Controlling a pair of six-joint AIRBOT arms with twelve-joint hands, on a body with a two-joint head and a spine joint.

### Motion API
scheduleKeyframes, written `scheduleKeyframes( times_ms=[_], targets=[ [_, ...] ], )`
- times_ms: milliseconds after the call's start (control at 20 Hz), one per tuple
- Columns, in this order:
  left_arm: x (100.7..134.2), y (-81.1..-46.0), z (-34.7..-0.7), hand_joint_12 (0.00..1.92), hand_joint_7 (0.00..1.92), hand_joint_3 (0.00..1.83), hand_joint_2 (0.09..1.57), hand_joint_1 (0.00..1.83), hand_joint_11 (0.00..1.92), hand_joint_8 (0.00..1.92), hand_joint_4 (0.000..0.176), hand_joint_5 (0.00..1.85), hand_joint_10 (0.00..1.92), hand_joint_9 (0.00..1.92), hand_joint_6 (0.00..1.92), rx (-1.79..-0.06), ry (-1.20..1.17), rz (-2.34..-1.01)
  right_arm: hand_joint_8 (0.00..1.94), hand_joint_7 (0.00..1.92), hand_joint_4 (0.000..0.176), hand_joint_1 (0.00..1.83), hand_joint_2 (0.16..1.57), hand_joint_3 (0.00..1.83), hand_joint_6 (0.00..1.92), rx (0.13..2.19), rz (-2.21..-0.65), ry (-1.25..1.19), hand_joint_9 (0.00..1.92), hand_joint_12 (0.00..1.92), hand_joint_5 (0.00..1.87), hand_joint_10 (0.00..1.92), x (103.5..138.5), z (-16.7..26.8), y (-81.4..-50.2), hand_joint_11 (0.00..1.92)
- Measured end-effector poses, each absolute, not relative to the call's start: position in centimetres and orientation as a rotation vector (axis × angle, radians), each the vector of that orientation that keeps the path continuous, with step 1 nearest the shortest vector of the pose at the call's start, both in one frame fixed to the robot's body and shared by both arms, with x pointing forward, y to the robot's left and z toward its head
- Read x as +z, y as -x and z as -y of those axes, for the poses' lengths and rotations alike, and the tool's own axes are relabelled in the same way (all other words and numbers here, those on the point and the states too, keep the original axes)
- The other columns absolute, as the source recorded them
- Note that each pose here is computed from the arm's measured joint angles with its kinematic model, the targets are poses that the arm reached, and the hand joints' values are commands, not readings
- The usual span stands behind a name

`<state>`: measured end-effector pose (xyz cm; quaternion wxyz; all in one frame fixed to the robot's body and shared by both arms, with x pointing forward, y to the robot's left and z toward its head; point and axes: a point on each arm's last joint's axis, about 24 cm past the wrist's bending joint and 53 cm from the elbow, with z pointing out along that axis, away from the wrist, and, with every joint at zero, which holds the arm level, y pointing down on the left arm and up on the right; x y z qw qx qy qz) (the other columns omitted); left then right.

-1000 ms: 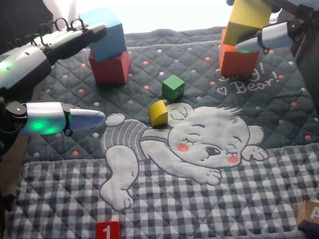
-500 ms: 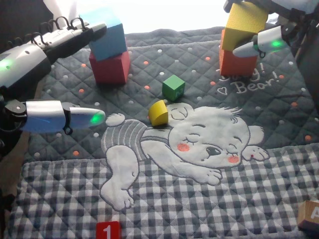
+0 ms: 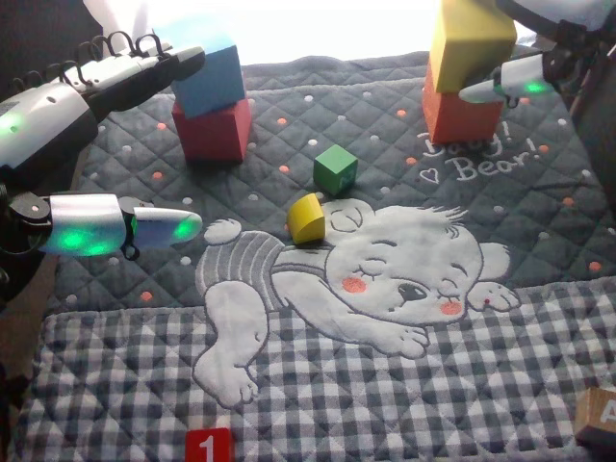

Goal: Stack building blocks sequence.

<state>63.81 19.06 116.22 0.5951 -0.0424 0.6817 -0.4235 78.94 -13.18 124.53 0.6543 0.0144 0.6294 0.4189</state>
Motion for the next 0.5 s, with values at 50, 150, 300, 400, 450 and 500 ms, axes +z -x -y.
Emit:
scheduleKeyframes(
  times_ms=[50,150,300,400,450,500],
  targets=[
    [116.2,-63.8,-19.1,0.28,0.07,0.0,0.96,0.8,0.0,0.0,0.128,0.18,0.0,0.04,0.0,-0.984,0.099,-1.583,0.0,0.44,0.161,1.08,0.94,0.0,0.0,0.95,-1.43,-0.033,0.66,1.2,0.0,0.07,124.5,13.1,-78.9,0.18],
    [116.2,-63.8,-19.1,0.28,0.07,0.0,0.96,0.8,0.0,0.0,0.125,0.19,0.0,0.04,0.01,-0.984,0.098,-1.583,0.0,0.42,0.172,1.05,0.93,0.0,0.0,0.951,-1.434,-0.032,0.64,1.21,0.0,0.04,124.4,13.0,-78.9,0.1],
    [116.3,-63.9,-19.2,0.28,0.08,0.0,0.96,0.77,0.0,0.0,0.117,0.2,0.0,0.04,0.0,-0.982,0.098,-1.58,0.0,0.36,0.176,1.07,0.92,0.0,0.0,0.971,-1.437,-0.025,0.53,1.23,0.0,0.0,124.3,12.2,-78.4,0.01],
    [116.4,-63.9,-19.2,0.22,0.07,0.0,0.96,0.76,0.0,0.0,0.135,0.18,0.0,0.03,0.0,-0.984,0.097,-1.575,0.0,0.25,0.176,1.03,0.92,0.0,0.0,1.003,-1.421,-0.013,0.39,1.07,0.0,0.0,124.8,11.4,-77.5,0.0],
    [116.5,-63.8,-19.1,0.15,0.05,0.0,0.96,0.77,0.0,0.0,0.145,0.15,0.0,0.02,0.0,-0.985,0.095,-1.572,0.0,0.15,0.176,0.93,0.9,0.0,0.0,1.015,-1.406,-0.003,0.3,1.11,0.0,0.0,125.2,11.2,-77.0,0.0],
    [116.7,-63.8,-19.2,0.13,0.05,0.0,0.97,0.77,0.0,0.0,0.146,0.14,0.0,0.02,0.0,-0.988,0.096,-1.564,0.0,0.08,0.176,0.86,0.87,0.0,0.0,1.035,-1.367,0.011,0.29,1.24,0.0,0.0,126.3,11.4,-76.2,0.16]
  ],
)
